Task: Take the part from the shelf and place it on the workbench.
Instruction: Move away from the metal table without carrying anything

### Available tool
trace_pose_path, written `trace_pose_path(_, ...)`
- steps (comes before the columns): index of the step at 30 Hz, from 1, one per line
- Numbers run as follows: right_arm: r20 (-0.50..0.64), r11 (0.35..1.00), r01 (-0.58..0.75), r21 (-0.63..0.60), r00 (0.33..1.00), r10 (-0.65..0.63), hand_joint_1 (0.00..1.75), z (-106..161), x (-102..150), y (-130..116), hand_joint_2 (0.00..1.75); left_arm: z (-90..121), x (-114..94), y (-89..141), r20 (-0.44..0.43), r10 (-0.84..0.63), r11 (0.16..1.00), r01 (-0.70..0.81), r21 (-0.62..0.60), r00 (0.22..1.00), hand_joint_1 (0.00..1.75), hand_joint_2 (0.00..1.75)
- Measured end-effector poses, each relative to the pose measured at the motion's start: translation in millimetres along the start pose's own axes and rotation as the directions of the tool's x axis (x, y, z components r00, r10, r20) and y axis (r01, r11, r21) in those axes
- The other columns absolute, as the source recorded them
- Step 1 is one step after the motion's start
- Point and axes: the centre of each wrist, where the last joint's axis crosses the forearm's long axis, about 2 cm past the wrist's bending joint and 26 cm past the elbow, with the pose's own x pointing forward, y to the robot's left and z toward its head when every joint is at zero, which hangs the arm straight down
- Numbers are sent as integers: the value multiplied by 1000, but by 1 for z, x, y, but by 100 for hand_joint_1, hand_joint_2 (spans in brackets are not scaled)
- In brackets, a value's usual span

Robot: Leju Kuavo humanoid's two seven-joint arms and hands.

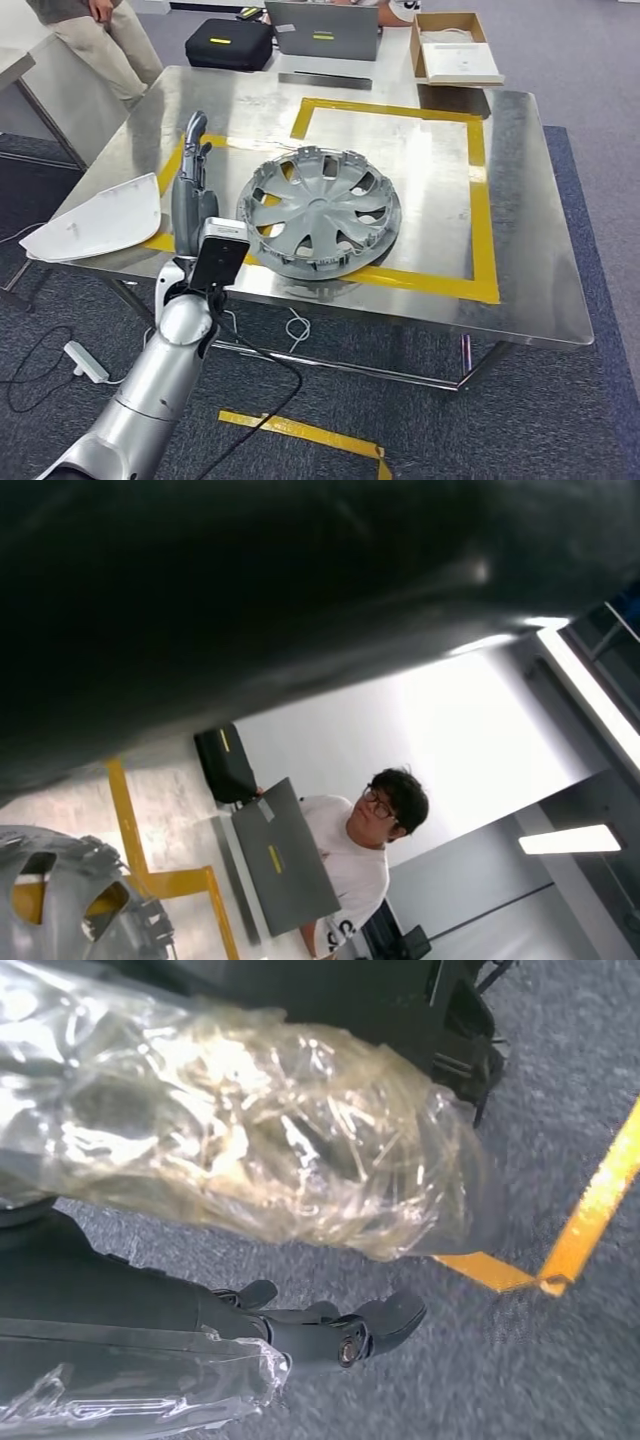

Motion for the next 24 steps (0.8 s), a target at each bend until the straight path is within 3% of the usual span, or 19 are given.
trace_pose_path(24,3,1000,2,-1,1000,-2,0,-1,2,0,0,3,3,-4,1,8,1000,-8,-2,1000,0,0)
